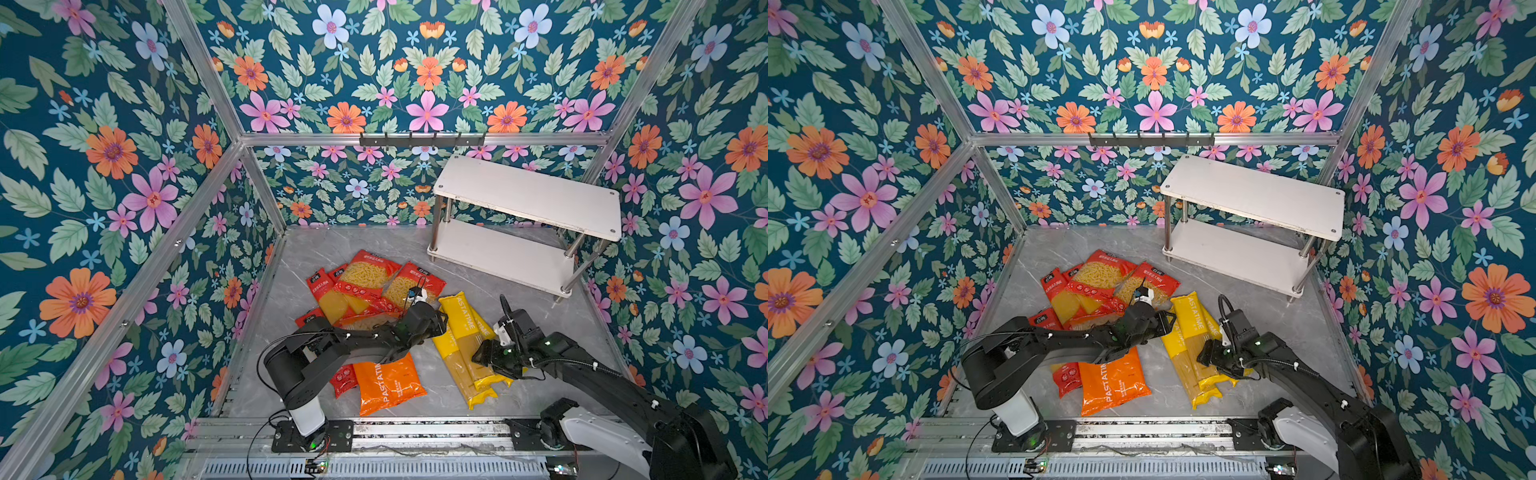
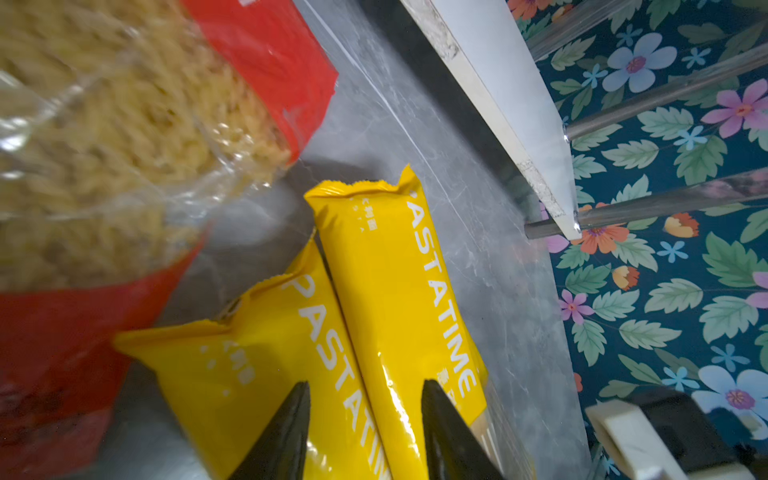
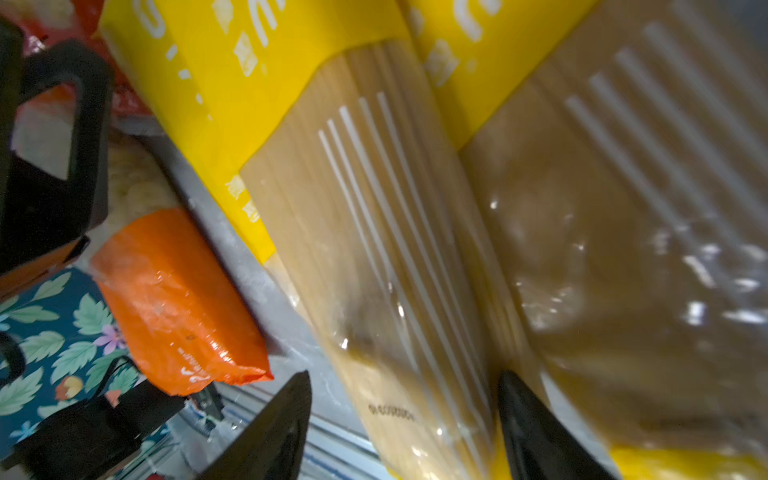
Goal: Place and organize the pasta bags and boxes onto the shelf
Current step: 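Grasp one yellow spaghetti pack with the right gripper and lift it upright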
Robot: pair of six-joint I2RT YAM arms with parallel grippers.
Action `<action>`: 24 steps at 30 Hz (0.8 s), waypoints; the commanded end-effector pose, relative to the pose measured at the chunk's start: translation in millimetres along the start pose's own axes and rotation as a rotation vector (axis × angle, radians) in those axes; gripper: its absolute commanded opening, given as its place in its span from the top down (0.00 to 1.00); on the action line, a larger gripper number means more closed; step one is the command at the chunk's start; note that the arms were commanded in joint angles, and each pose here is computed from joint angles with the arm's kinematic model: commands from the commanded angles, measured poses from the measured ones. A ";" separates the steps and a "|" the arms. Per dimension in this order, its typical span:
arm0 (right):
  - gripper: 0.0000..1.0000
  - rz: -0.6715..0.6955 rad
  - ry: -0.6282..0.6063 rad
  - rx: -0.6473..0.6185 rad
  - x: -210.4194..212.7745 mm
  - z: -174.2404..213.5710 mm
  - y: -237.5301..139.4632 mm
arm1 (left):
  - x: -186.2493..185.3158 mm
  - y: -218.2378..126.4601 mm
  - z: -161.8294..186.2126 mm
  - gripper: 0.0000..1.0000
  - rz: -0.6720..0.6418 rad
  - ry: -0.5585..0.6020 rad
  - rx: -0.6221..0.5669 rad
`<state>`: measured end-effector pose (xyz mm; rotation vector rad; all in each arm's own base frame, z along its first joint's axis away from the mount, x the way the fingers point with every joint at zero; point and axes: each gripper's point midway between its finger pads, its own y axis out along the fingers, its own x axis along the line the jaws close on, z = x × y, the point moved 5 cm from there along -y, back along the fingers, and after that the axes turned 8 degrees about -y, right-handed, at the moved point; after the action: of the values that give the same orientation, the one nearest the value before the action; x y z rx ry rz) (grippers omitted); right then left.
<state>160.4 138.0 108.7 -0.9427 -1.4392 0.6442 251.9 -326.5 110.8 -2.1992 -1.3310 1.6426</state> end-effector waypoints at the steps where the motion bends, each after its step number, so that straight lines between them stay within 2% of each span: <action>1: 0.28 -0.098 0.012 -0.004 16.8 -3.6 -11.9 | 4.2 -8.8 -4.4 0.53 -0.032 0.039 -0.008; 4: 0.29 -0.123 0.059 -0.041 3.1 -16.3 -28.6 | 2.7 -16.5 -6.6 0.52 -0.043 0.051 -0.010; 7: 0.34 -0.153 0.101 -0.119 -13.1 -30.7 -39.2 | -10.4 -18.8 2.3 0.51 0.011 0.049 0.027; 10: 0.41 -0.163 0.095 -0.147 -19.2 -39.1 -35.2 | -26.6 -15.9 18.4 0.50 0.082 0.037 0.075; 13: 0.49 -0.183 0.084 -0.133 -21.5 -42.9 -23.5 | -30.3 -8.0 27.9 0.56 0.112 0.036 0.119; 24: 0.48 -0.221 0.071 -0.077 -30.0 -44.8 4.8 | -27.9 9.3 37.1 0.71 0.138 0.042 0.184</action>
<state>199.1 105.6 94.2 -0.8629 -1.4426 0.4002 225.6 -360.4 107.6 -2.2119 -1.0591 1.6561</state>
